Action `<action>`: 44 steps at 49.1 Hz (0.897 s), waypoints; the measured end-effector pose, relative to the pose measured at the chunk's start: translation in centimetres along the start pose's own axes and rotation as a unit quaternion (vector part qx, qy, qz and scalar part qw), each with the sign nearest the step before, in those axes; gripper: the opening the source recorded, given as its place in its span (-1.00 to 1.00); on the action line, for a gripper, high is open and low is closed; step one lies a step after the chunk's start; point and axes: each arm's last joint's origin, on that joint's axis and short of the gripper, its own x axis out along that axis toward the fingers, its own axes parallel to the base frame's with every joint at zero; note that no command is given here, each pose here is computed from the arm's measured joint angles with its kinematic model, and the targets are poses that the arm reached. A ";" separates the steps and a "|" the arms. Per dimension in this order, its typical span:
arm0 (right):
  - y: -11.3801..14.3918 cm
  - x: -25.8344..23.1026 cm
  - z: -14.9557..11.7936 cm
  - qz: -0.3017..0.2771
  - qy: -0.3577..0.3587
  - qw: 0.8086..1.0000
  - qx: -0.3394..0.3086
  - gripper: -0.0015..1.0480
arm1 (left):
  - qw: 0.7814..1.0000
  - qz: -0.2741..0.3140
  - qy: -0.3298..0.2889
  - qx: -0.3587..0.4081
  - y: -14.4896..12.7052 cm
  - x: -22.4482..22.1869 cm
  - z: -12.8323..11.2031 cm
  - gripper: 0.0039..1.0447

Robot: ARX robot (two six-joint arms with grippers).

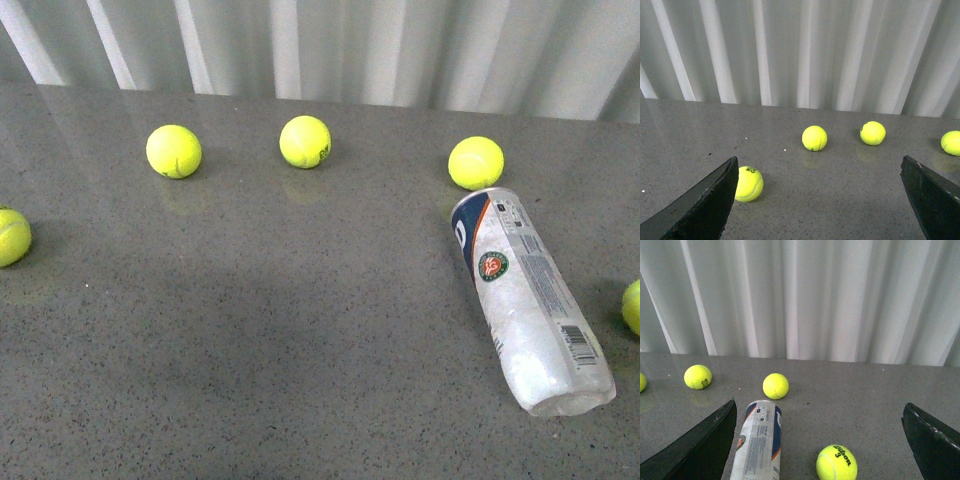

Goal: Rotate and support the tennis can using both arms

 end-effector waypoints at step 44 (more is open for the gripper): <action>3.7 15.6 -1.9 -0.026 0.481 0.867 0.130 0.86 | 1.000 0.000 0.000 0.000 0.0 0.0 0.0 0.87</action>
